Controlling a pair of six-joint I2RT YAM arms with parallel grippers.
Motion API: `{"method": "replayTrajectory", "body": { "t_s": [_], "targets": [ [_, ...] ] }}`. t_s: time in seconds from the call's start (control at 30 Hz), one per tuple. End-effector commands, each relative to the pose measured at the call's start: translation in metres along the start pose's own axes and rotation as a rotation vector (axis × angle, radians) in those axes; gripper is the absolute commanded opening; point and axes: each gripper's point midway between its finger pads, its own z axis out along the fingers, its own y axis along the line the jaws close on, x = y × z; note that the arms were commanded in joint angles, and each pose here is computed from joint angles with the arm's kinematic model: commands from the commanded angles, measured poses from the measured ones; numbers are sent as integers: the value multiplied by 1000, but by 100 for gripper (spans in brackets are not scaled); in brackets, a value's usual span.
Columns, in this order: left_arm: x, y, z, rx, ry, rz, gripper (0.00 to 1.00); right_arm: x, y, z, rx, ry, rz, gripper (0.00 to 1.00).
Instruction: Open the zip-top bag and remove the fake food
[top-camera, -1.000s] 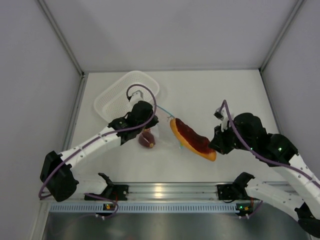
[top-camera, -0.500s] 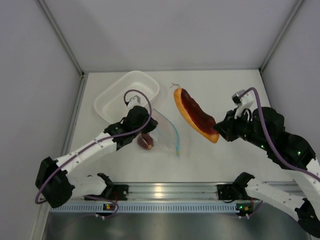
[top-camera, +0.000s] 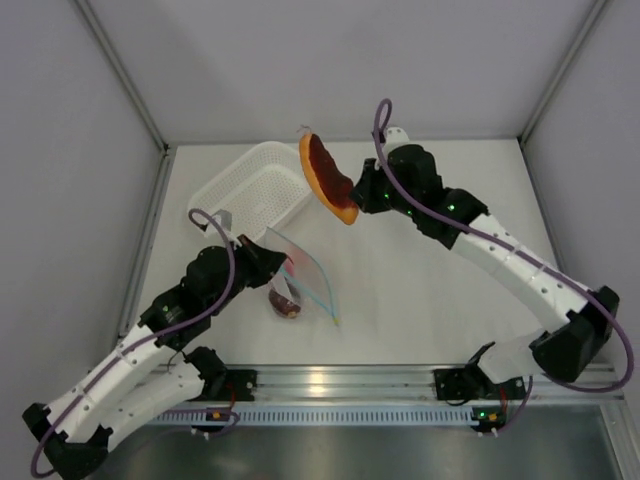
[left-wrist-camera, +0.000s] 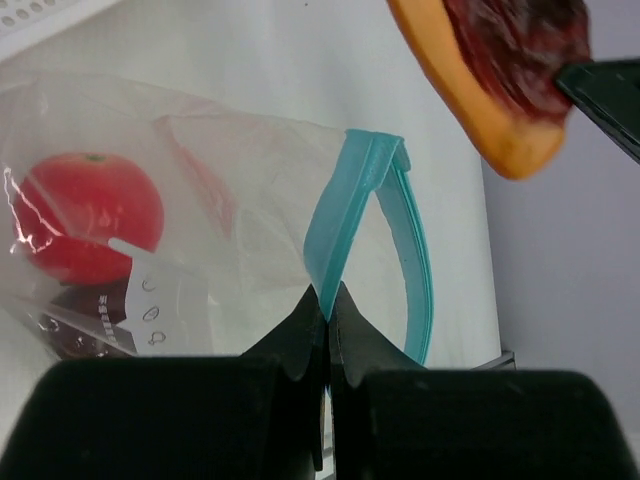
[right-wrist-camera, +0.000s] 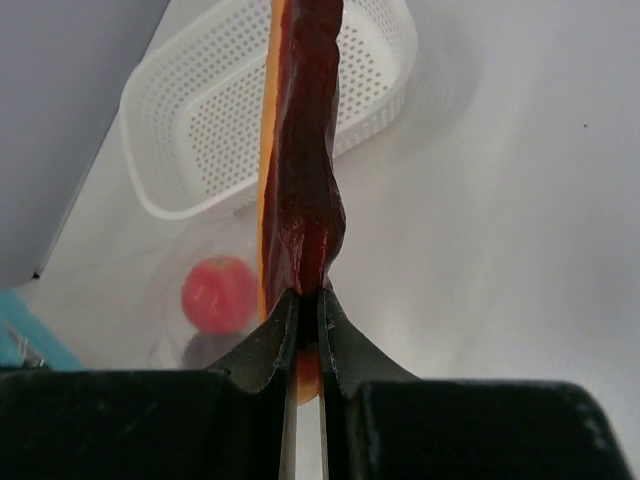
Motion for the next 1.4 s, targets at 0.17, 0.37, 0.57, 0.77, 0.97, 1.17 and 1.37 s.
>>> {"method": "replayTrajectory", "body": {
  "t_s": [0.17, 0.37, 0.57, 0.77, 0.97, 1.17, 1.37],
  "targets": [
    [-28, -15, -55, 64, -45, 88, 0, -64, 57, 89, -171, -161, 269, 0],
    [-43, -22, -86, 117, -88, 88, 0, -47, 73, 161, -133, -184, 411, 0],
    [-55, -22, -123, 154, -128, 79, 0, -25, 90, 223, -92, -240, 468, 0],
    [-58, -23, -144, 186, -135, 81, 0, -9, 131, 256, -105, -284, 397, 33],
    [-66, -26, -156, 195, -157, 89, 0, -7, 145, 247, -139, -259, 396, 99],
    [-66, -26, -148, 170, -147, 76, 0, -39, 115, 189, -76, -322, 320, 99],
    [-62, -27, -126, 108, -110, 3, 0, -78, 59, 89, -39, -395, 220, 99]
  ]
}}
